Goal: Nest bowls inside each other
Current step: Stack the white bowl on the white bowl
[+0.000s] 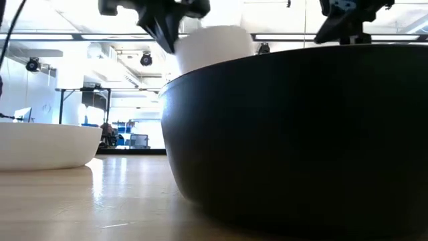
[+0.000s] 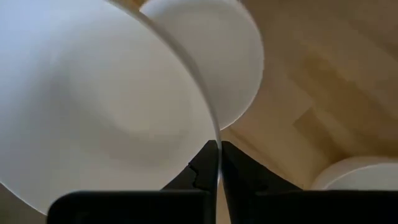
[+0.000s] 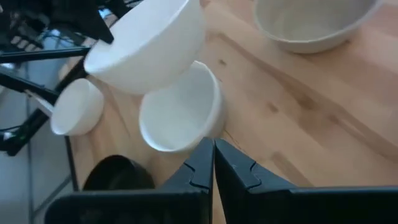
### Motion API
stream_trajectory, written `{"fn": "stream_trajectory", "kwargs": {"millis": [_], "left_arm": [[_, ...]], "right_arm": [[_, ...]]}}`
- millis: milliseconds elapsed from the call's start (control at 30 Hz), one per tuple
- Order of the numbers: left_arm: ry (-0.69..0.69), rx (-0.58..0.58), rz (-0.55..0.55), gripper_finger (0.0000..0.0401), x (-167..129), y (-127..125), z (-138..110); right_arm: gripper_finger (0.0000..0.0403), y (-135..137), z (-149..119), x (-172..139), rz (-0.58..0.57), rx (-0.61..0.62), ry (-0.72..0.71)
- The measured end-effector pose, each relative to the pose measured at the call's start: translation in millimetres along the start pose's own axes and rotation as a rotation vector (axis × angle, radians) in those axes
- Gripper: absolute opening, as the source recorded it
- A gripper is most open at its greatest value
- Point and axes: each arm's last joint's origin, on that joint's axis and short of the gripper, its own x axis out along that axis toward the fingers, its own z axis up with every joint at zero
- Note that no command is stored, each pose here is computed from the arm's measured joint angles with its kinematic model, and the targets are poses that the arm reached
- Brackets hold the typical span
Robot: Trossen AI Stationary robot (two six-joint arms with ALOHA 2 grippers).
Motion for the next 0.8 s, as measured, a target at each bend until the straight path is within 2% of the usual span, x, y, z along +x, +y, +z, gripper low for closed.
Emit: {"fn": "stream_trajectory", "kwargs": {"millis": [133,300,500,800], "left_arm": [[0.065,0.120,0.006,0.0000,20.2,5.2,14.9],[0.111,0.152,-0.044,0.0000,46.7,5.7,27.7],[0.193,0.171,-0.049,0.0000,68.8,7.0,33.4],[0.170,0.194,-0.038,0.0000,62.2,1.2,45.2]], "right_arm": [[0.0009,-4.8,-4.8,-9.2,-0.040,-0.008,0.001],[0.0009,-8.3,-6.6,-19.1,-0.038,-0.019,-0.013],[0.0009,-9.8,-6.8,-27.1,-0.017,-0.041,-0.037],[0.0009,-10.7,-7.0,-32.3,-0.001,-0.042,-0.053]]}}
